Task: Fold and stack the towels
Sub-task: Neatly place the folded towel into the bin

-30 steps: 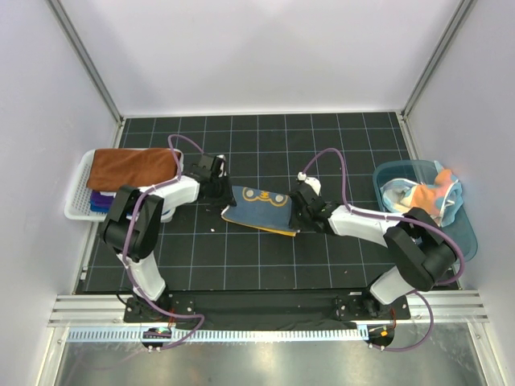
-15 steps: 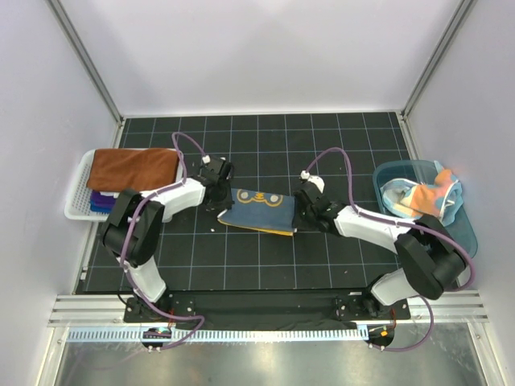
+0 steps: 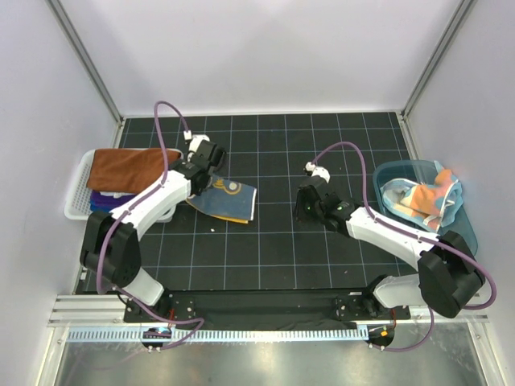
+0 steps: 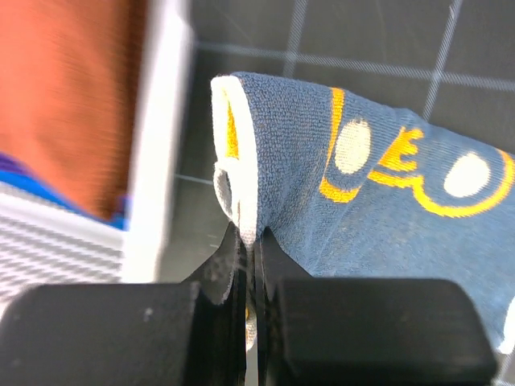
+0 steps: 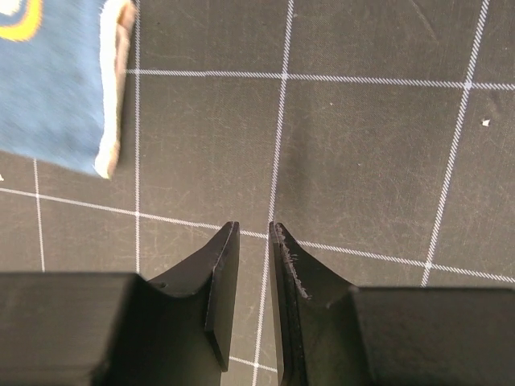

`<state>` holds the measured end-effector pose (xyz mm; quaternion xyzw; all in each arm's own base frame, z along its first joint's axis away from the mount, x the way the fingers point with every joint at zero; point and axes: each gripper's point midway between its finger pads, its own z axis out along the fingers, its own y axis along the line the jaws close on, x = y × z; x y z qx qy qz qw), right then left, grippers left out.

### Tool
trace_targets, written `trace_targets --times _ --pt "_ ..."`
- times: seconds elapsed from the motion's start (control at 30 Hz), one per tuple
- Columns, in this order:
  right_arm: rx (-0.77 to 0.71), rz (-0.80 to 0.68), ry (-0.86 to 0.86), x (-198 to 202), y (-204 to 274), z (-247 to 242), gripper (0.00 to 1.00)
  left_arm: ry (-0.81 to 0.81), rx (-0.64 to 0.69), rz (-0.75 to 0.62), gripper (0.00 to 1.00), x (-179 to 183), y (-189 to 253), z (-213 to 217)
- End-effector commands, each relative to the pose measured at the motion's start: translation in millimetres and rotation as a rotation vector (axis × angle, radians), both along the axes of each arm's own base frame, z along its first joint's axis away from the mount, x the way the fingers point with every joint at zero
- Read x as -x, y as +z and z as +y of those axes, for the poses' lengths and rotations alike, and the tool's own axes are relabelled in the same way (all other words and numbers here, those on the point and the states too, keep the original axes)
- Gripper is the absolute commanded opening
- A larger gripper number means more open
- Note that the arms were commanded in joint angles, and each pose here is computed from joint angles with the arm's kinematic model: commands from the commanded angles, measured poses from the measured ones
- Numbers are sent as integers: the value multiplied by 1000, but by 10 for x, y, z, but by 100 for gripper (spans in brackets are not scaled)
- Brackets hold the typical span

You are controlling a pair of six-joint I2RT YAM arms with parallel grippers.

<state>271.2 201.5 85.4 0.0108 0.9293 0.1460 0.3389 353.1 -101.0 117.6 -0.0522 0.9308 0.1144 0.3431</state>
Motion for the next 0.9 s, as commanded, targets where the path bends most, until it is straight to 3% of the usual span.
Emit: trace_targets --times 0.0,0.13,0.4,0.87 --pt "-33 -62 9 -117 250 67 29 47 -134 -102 0 -54 501 286" --pt "-37 -65 19 -130 258 87 29 81 -177 -154 0 -69 751 463" --pt "-52 -62 38 -129 248 133 29 201 -113 -294 0 -185 1159 962" --pt "-67 -39 68 -131 75 222 26 357 -119 -450 0 -412 1356 1721"
